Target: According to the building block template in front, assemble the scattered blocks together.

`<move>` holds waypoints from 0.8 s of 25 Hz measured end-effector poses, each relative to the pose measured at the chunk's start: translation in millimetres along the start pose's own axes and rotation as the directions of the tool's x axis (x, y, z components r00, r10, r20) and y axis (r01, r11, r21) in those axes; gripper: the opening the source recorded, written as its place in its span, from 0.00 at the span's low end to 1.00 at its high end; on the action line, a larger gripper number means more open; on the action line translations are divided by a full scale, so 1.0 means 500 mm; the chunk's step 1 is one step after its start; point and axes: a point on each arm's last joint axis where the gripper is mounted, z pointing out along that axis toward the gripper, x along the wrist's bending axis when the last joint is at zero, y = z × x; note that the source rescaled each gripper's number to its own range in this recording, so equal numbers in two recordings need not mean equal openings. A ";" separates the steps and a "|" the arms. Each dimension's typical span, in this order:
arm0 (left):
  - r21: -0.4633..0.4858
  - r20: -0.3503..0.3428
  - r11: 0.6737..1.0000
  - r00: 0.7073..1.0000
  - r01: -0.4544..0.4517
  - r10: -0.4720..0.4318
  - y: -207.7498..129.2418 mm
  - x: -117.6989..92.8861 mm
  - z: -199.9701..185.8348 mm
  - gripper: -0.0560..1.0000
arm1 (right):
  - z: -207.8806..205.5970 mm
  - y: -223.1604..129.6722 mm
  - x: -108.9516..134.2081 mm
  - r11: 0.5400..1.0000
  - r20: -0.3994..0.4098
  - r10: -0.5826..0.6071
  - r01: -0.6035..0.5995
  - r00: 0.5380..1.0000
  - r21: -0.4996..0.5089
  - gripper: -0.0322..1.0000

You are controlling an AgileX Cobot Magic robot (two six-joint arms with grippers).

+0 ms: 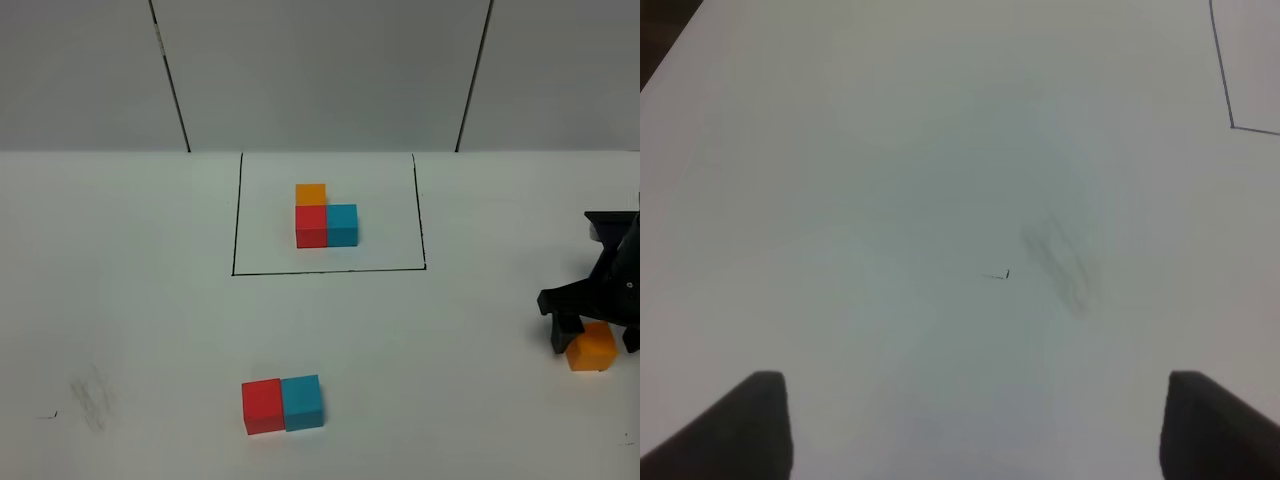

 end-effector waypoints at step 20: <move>0.000 0.000 1.000 1.000 0.000 0.000 0.000 0.000 0.000 1.00 | -0.002 -0.022 -0.001 0.988 0.004 -0.029 0.028 1.000 0.153 0.05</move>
